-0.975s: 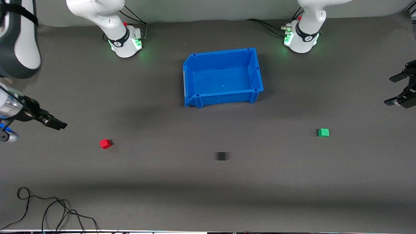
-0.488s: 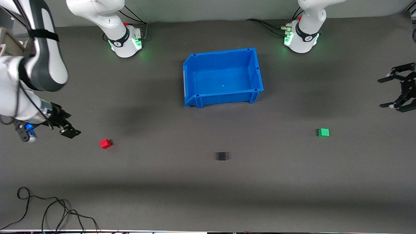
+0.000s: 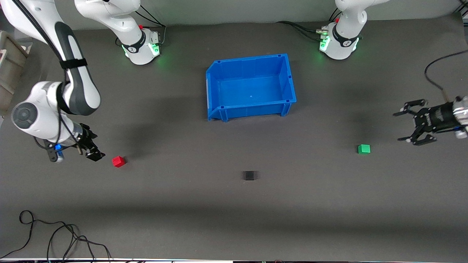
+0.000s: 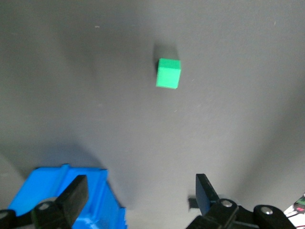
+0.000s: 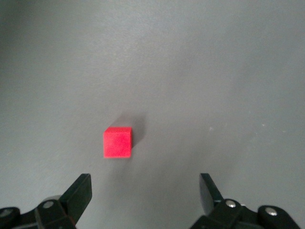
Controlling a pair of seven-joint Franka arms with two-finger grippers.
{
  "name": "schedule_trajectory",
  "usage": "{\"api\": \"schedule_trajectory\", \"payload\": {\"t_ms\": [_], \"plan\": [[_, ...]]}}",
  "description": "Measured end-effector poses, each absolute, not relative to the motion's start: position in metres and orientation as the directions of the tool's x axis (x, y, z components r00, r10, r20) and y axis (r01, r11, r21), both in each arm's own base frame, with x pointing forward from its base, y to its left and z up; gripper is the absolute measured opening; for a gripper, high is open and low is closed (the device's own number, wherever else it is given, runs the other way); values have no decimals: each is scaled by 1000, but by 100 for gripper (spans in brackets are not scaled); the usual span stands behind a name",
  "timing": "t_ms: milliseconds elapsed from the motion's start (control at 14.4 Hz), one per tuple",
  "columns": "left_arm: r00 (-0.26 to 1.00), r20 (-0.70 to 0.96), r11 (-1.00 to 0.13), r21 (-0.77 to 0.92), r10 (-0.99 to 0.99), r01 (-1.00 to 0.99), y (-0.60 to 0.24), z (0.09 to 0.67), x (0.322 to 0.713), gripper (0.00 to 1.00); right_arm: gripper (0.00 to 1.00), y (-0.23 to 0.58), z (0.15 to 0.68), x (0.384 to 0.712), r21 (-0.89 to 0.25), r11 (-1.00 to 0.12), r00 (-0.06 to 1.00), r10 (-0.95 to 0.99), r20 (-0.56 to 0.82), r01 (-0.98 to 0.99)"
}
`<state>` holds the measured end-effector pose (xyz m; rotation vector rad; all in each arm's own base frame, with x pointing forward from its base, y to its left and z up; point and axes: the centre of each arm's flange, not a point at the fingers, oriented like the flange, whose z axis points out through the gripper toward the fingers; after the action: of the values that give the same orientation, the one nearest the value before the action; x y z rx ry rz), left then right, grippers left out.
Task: Attach green and red cubes to black cube
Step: 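Grasp the red cube with the right gripper while the left gripper grasps the green cube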
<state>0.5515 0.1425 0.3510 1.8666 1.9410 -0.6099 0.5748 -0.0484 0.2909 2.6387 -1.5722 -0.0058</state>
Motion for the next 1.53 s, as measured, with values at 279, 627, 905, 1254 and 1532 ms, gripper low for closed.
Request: {"api": "schedule_trajectory", "payload": {"t_ms": [279,627,905,1254,1532], "plan": [[-6,-596,16,12,803,1000,145,282,553,100,100,-56,223,584,51,-467,470,-879,78,-883],[58,-620,-16,74,783,997,149,211,550,100,100,-52,190,598,67,-420,425,-901,90,-905],[86,-625,-29,101,776,995,150,172,545,100,100,-48,196,606,48,-413,416,-904,98,-909],[88,-621,-23,113,779,993,152,151,542,99,100,-44,210,616,17,-415,415,-904,108,-909],[89,-622,-18,120,778,993,152,146,541,63,99,-16,203,616,-5,-345,344,-937,62,-939]]}}
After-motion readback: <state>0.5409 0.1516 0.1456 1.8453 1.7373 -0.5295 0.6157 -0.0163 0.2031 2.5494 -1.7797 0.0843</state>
